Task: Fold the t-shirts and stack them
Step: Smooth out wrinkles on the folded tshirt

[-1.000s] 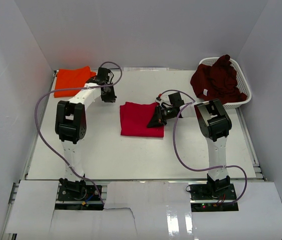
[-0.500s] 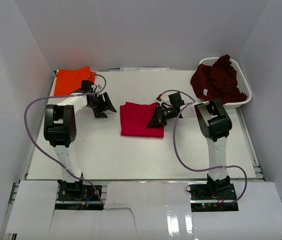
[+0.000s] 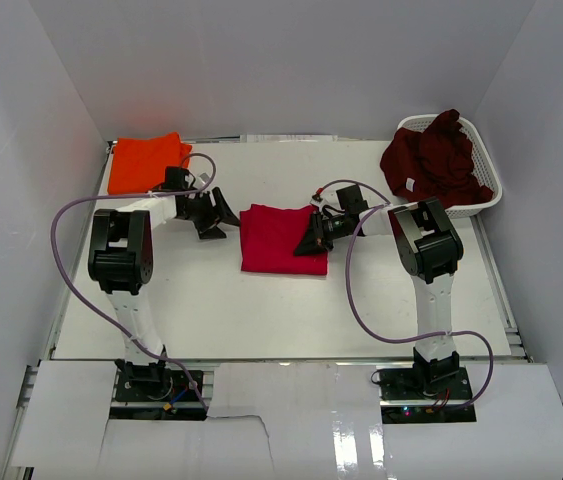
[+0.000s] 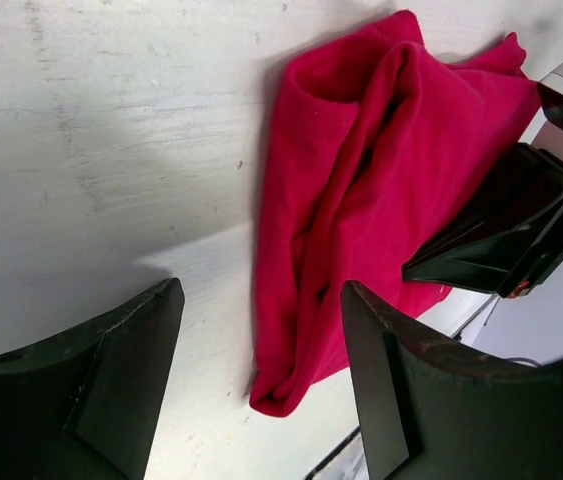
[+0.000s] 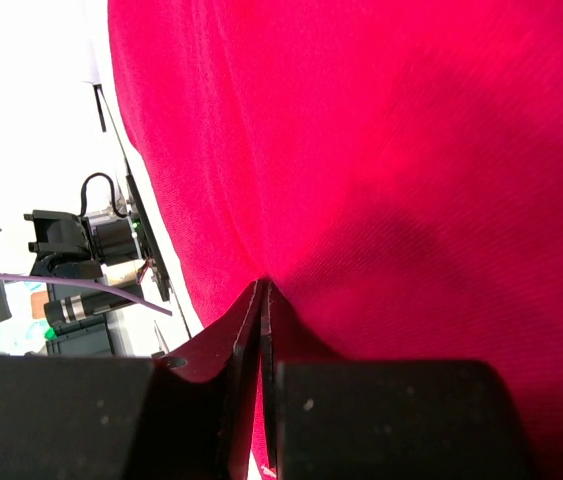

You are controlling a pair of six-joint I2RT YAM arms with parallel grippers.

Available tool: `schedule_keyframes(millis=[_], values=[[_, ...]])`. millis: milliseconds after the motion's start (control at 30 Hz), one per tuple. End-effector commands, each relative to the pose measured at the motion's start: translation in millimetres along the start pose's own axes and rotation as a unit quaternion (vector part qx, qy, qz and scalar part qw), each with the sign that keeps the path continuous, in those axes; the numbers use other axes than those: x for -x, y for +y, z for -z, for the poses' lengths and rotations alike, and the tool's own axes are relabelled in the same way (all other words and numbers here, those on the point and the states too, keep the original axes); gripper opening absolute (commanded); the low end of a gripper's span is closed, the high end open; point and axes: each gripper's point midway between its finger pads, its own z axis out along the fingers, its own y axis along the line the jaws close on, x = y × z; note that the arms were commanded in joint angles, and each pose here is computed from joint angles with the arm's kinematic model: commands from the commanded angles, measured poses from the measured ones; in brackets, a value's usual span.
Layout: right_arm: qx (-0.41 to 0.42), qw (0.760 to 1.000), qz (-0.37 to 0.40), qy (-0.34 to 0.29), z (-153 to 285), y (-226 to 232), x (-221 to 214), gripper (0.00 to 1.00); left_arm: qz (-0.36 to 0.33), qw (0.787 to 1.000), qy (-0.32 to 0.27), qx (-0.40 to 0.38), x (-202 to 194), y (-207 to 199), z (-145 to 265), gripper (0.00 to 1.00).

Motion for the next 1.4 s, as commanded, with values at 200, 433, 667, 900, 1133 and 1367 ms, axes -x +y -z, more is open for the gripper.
schedule_keyframes(millis=[200,433,667,900,1133,1367], values=[[-0.060,0.998,-0.025,0.010,-1,-31,-20,0.08,-0.030,0.998,-0.057,0.018,14,-10,2,0.75],[-0.059,0.998,-0.024,0.010,0,-31,-20,0.08,-0.035,0.996,-0.070,0.032,12,-14,-13,0.75],[-0.058,0.998,-0.023,0.012,-1,-31,-22,0.08,-0.041,0.996,-0.071,0.041,10,-16,-24,0.75],[-0.057,0.998,-0.022,0.012,-1,-31,-22,0.08,-0.057,0.995,-0.063,0.053,4,-19,-40,0.75],[-0.058,0.998,-0.023,0.012,0,-31,-22,0.08,-0.061,0.996,-0.052,0.049,-1,-25,-51,0.75],[-0.058,0.998,-0.024,0.012,0,-33,-23,0.08,-0.067,0.995,-0.055,0.053,-2,-25,-50,0.65]])
